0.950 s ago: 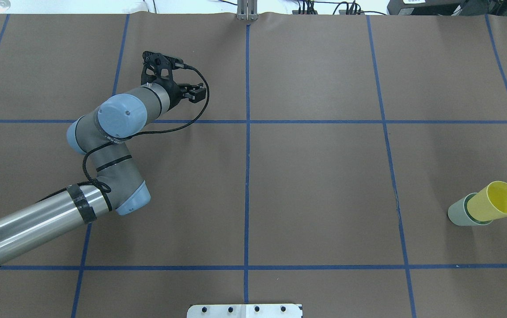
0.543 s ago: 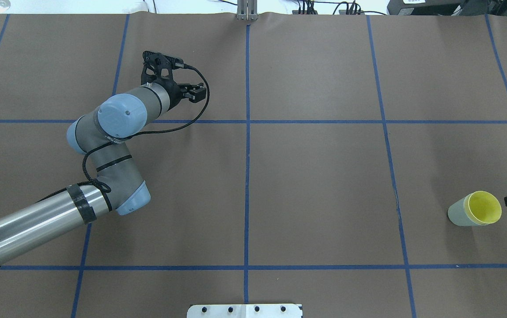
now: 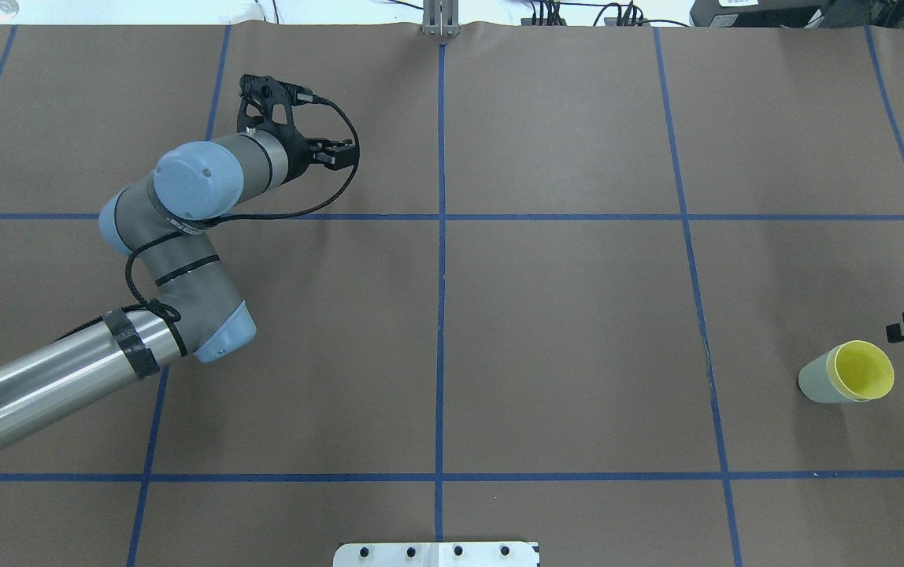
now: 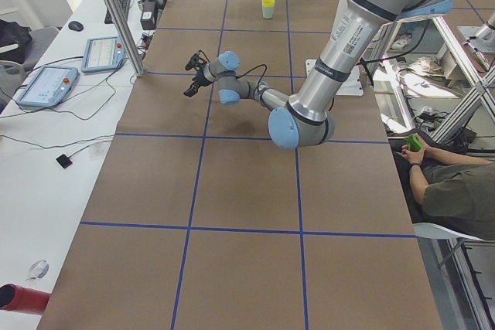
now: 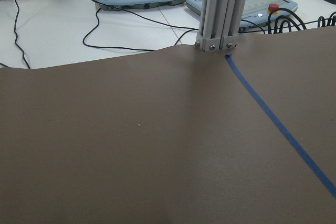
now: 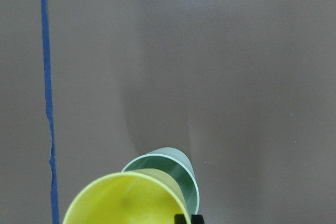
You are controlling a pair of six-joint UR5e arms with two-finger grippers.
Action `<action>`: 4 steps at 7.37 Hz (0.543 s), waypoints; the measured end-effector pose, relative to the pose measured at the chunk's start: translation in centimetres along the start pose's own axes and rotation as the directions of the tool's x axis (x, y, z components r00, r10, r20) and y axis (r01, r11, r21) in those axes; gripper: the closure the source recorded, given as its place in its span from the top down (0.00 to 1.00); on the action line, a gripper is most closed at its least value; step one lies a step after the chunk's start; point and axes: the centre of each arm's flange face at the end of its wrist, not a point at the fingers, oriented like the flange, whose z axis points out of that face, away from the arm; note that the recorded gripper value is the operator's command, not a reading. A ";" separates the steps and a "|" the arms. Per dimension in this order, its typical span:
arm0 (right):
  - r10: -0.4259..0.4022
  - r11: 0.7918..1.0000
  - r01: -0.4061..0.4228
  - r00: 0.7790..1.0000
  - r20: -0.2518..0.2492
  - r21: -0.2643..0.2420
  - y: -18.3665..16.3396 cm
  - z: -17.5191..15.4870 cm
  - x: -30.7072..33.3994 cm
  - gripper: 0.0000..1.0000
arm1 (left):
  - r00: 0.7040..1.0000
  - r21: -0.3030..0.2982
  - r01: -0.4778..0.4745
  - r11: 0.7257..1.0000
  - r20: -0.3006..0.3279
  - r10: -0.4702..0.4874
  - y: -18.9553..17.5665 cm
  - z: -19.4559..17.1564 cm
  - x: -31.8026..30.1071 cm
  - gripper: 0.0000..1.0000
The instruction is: Transfer and stack yellow cup on green cup
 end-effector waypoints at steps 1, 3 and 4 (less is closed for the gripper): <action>0.005 0.999 -0.005 1.000 0.008 0.033 -2.8 0.5 -0.4 1.00 | 0.999 -0.075 0.024 0.997 0.041 -0.021 -1.8 -1.3 -2.2 0.99; -0.014 0.997 0.014 1.000 0.004 0.072 -8.0 1.3 -0.7 1.00 | 0.988 -0.238 0.084 0.968 0.148 -0.049 -5.8 -5.5 -7.9 0.99; -0.040 0.996 0.042 0.999 -0.022 0.074 -10.8 0.8 -0.9 1.00 | 0.986 -0.320 0.078 0.944 0.166 -0.025 -7.0 -8.2 -12.1 0.99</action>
